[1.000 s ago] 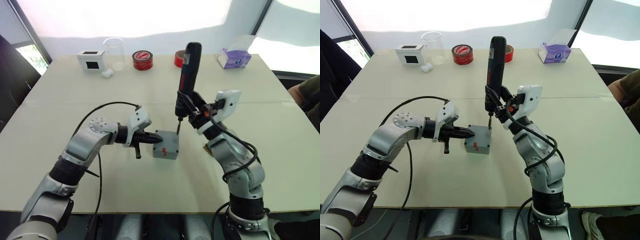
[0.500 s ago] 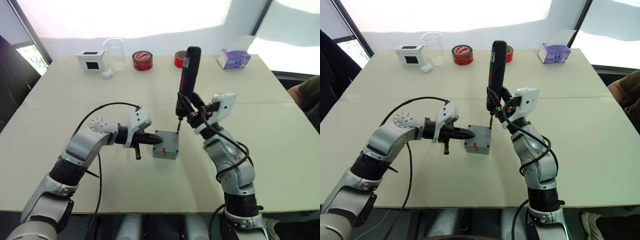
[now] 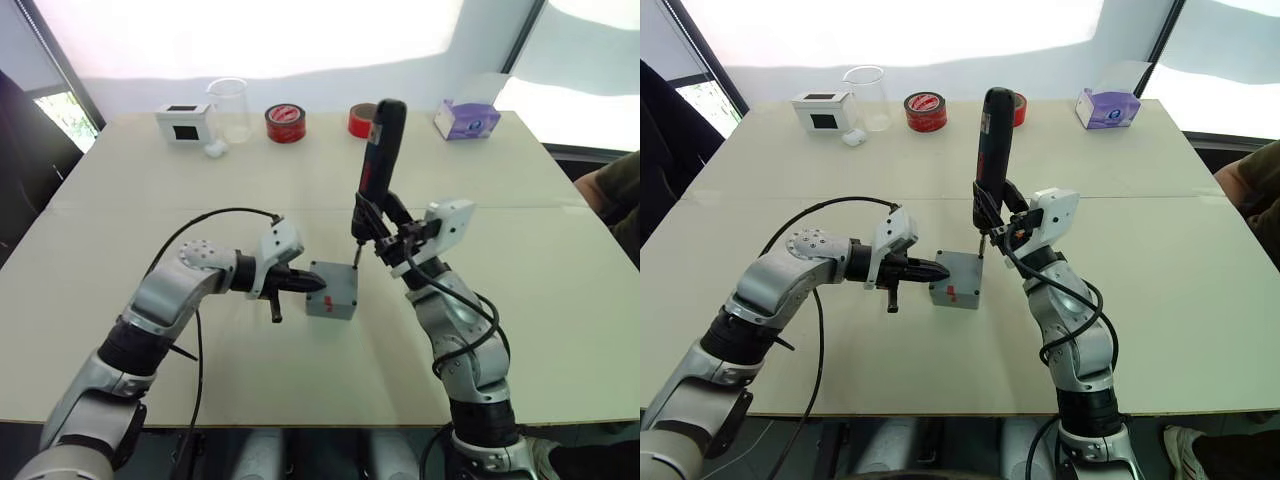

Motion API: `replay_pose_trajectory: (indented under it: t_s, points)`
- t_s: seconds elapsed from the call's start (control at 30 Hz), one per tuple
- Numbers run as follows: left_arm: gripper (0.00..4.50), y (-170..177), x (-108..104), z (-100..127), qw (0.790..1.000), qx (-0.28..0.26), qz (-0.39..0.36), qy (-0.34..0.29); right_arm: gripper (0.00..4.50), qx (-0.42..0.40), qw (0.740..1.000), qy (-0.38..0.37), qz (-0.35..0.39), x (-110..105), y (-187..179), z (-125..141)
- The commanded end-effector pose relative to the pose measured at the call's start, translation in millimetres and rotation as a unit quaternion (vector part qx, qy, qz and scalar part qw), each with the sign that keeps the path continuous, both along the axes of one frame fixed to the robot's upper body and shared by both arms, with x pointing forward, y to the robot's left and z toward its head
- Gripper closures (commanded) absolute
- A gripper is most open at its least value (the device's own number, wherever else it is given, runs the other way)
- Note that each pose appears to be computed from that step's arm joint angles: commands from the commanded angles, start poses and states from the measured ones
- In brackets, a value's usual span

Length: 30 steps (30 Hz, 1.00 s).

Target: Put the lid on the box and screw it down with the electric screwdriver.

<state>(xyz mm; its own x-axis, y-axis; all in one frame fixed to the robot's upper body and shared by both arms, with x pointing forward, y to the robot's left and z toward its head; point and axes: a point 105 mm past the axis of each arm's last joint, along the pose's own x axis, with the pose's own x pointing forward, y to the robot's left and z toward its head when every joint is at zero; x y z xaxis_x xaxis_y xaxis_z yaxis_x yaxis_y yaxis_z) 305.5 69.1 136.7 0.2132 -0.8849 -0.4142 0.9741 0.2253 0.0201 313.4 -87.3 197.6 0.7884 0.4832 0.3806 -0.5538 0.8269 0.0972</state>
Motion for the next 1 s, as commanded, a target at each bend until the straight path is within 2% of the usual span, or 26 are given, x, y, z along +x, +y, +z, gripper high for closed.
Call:
replay_pose_trajectory:
  t_s: [0.03,0.2,0.5,0.9,1.0]
  points:
    - [4.5,4,-1,-9,1.0,0.018,0.007,0.006,2.76,-0.074,0.994,0.08,0.027,-3,9,-46]
    - [4.5,4,0,-10,1.0,0.019,0.007,0.007,2.76,-0.093,0.989,0.112,0.032,-4,9,-61]
    - [4.5,2,-1,-13,1.0,0.019,0.008,0.008,2.76,-0.087,0.987,0.135,0.02,-2,0,-69]
    - [4.5,1,-1,-15,1.0,0.019,0.008,0.011,2.76,-0.094,0.987,0.125,0.028,-6,1,-66]
    - [4.5,0,0,-16,1.0,0.019,0.008,0.011,2.76,-0.098,0.989,0.11,0.025,-5,-2,-57]
